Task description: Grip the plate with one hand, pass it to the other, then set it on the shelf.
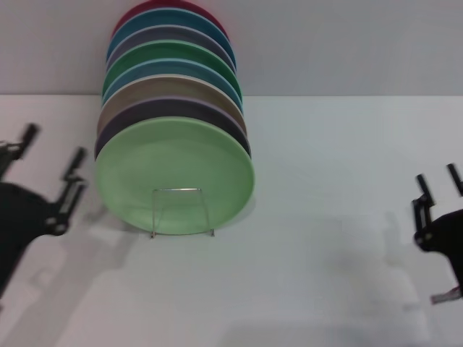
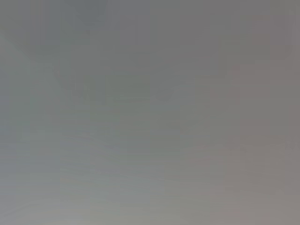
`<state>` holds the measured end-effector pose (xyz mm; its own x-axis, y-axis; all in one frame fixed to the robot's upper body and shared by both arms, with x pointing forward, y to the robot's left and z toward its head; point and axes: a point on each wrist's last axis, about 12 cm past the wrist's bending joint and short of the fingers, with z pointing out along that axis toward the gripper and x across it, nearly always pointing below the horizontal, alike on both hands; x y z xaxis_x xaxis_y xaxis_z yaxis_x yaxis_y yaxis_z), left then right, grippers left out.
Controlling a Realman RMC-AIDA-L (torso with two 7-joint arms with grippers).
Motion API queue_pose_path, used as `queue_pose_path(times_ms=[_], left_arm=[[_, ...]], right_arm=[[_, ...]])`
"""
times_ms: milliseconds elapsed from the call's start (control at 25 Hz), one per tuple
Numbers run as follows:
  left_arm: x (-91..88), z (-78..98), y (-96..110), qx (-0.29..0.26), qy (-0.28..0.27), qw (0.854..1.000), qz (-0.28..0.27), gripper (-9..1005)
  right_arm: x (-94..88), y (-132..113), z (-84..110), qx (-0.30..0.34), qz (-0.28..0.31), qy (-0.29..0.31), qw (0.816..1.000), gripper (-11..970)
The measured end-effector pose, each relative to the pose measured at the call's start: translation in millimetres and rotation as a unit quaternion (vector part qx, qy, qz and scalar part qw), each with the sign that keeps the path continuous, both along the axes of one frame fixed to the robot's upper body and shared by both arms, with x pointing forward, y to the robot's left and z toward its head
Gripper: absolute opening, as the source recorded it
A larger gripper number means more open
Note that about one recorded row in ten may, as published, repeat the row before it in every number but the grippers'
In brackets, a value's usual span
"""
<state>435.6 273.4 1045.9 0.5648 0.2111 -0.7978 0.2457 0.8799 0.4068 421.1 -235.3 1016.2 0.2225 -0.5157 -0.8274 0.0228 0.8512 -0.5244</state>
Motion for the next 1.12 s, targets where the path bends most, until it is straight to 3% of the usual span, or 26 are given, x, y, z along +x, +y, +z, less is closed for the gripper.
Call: queue_pose_path(times_ms=[200, 240, 360, 400, 440, 600, 720, 880, 1000, 1120], left_arm=[[-15.2, 0.3, 11.0, -0.073, 0.009, 0.997, 0.033, 541], [-23.0, -3.5, 23.5, -0.149, 0.043, 0.987, 0.047, 541], [-26.4, -8.8, 30.3, -0.186, 0.076, 0.978, 0.049, 542], [-27.3, -11.3, 31.8, -0.197, 0.090, 0.975, 0.047, 542], [-28.2, -14.8, 33.4, -0.209, 0.108, 0.971, 0.047, 542], [-27.4, -23.5, 31.5, -0.222, 0.148, 0.962, 0.052, 557], [-25.7, -25.5, 29.7, -0.223, 0.157, 0.961, 0.053, 655], [-23.9, -27.9, 28.1, -0.225, 0.168, 0.958, 0.056, 785], [-19.9, -27.7, 28.4, -0.224, 0.170, 0.958, 0.059, 801], [-16.9, -26.6, 28.8, -0.223, 0.166, 0.959, 0.060, 816]], right_arm=[[13.5, -16.1, 3.9, 0.048, -0.006, -0.015, 0.999, 339], [17.1, -20.2, 5.8, 0.066, -0.003, -0.022, 0.998, 339], [27.2, -32.5, 10.4, 0.126, 0.019, -0.036, 0.991, 340], [35.0, -41.5, 13.0, 0.171, 0.044, -0.037, 0.984, 341], [35.0, -41.5, 13.0, 0.171, 0.044, -0.037, 0.984, 341], [51.6, -50.3, 18.8, 0.221, 0.093, -0.030, 0.970, 342], [60.0, -56.3, 22.4, 0.237, 0.119, -0.022, 0.964, 343], [61.3, -71.7, 25.1, 0.265, 0.142, -0.007, 0.954, 345], [58.4, -78.7, 27.3, 0.264, 0.140, -0.017, 0.954, 346], [57.5, -80.3, 27.1, 0.255, 0.131, -0.020, 0.958, 502]])
